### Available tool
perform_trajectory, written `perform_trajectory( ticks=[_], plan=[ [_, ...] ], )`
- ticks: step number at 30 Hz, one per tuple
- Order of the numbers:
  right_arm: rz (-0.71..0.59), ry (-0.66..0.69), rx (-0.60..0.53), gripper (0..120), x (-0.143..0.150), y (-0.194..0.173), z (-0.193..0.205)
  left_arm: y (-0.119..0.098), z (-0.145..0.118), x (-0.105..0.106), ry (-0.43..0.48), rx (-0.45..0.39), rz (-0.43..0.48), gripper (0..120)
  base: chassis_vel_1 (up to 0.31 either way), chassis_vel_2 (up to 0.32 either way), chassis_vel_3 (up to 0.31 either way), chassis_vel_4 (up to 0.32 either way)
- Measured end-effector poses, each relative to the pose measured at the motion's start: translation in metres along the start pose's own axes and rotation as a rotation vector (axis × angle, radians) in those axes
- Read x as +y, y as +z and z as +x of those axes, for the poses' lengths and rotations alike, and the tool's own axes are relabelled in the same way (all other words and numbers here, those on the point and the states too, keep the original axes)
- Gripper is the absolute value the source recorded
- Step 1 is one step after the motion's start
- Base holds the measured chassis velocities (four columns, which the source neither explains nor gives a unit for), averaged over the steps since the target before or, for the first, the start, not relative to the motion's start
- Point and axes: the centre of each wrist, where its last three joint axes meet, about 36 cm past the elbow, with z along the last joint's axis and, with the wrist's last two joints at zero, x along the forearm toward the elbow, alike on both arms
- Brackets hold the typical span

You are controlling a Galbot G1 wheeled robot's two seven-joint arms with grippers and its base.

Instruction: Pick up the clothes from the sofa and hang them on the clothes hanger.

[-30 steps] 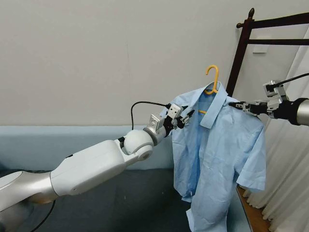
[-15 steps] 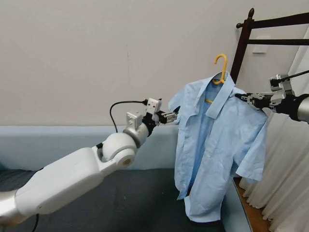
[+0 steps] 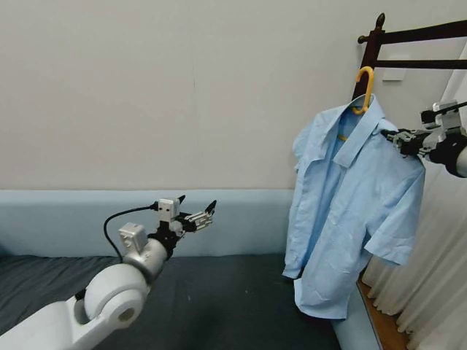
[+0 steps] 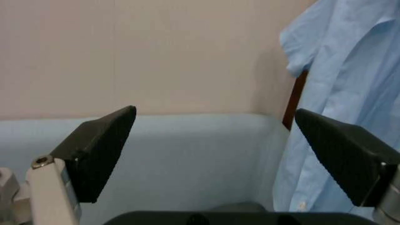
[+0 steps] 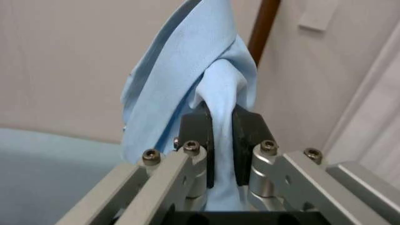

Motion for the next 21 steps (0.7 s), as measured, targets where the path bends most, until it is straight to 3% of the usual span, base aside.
perform_trajectory(
  ticks=[5,9,15,21],
  plan=[
    [0.095,0.112,-0.011,7,-0.008,0.014,-0.021,0.025,0.030,-0.001,-0.055,0.022,0.048,100,0.000,0.000,0.000,0.000],
    [0.155,0.180,0.006,7,-0.018,0.039,-0.063,0.053,0.059,-0.002,-0.116,0.042,0.085,100,0.000,0.000,0.000,0.000],
    [0.248,0.212,-0.010,7,-0.005,0.047,-0.120,0.064,0.070,-0.006,-0.154,0.034,0.106,100,0.000,0.000,0.000,0.000],
    [0.311,0.310,-0.019,7,-0.002,0.023,-0.167,0.063,0.076,-0.008,-0.168,0.023,0.115,100,0.000,0.000,0.000,0.000]
  ],
)
